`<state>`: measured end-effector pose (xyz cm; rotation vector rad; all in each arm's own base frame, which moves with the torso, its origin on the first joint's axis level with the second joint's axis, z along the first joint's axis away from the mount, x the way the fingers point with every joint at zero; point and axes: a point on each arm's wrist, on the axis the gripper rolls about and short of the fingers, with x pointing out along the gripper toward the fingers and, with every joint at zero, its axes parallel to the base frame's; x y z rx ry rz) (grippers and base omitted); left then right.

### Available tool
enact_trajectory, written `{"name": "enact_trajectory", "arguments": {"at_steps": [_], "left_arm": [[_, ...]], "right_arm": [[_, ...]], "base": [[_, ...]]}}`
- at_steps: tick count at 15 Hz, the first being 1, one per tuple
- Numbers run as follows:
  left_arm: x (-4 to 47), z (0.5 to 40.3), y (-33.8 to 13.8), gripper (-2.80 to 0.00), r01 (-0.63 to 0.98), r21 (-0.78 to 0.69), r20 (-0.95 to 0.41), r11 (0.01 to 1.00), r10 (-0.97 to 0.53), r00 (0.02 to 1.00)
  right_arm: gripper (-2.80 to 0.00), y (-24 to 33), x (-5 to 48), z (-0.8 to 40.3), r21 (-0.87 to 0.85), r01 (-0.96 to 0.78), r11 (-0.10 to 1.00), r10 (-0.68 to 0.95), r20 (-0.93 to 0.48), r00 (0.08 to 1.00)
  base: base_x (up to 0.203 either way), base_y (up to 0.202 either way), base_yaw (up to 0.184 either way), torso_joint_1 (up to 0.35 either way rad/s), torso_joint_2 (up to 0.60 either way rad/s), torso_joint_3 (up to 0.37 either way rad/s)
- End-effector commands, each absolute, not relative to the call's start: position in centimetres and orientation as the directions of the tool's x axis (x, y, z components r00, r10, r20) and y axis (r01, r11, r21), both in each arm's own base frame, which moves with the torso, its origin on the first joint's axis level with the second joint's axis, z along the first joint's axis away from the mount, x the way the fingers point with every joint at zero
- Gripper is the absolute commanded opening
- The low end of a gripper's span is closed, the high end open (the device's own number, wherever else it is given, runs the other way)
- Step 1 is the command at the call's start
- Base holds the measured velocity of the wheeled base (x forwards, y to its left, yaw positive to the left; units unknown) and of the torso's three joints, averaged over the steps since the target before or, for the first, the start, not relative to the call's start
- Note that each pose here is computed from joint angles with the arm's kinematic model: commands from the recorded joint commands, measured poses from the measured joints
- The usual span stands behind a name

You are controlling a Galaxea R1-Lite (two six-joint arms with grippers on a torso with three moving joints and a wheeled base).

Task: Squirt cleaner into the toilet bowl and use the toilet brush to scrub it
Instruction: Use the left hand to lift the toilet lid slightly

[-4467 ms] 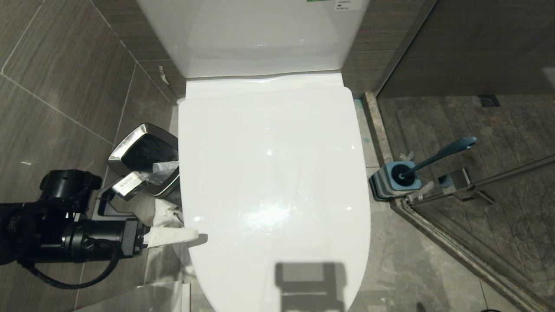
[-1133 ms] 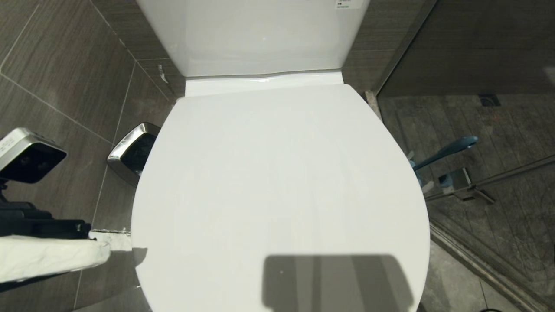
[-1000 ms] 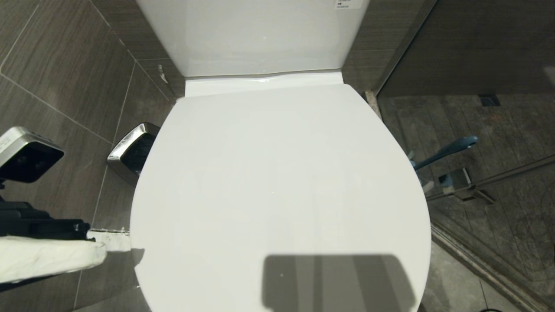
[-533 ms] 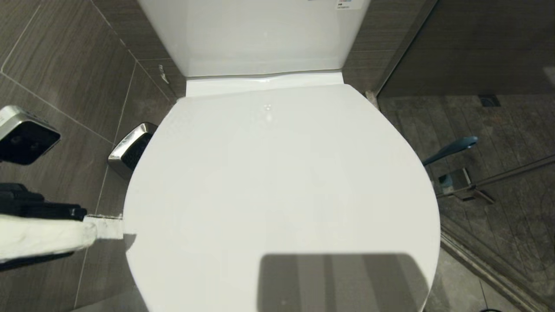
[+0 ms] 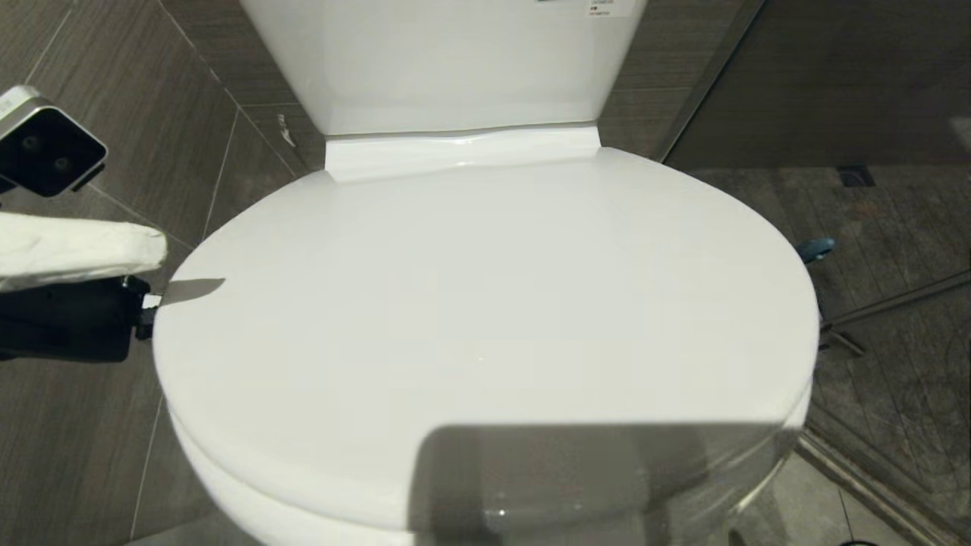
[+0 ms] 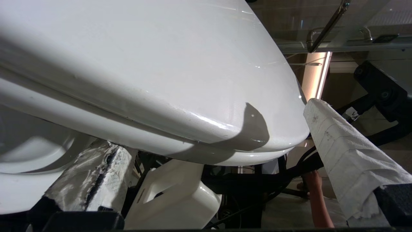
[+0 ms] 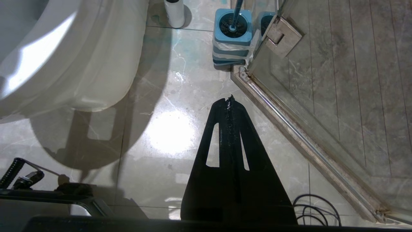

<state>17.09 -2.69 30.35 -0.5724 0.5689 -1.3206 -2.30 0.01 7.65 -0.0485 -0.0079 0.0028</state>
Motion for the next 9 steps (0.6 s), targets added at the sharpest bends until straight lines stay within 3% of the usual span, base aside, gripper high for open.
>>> {"name": "enact_trajectory", "arguments": {"at_steps": [1,9], "left_arm": [[17.5,30.7,-2.6,0.0,0.719,-0.678,-0.057,0.155,-0.986,0.159],[17.7,37.3,-2.1,0.0,0.659,-0.74,-0.01,0.136,-0.981,0.192]], "right_arm": [[-2.8,0.0,-2.3,7.7,-0.049,-0.004,0.999,0.005,0.008,1.0],[-2.8,0.0,-2.3,7.7,-0.049,-0.003,0.999,0.003,0.008,1.0]], "base": [[0.0,0.0,0.0,0.0,0.0,0.0],[0.0,0.0,0.0,0.0,0.0,0.0]]}}
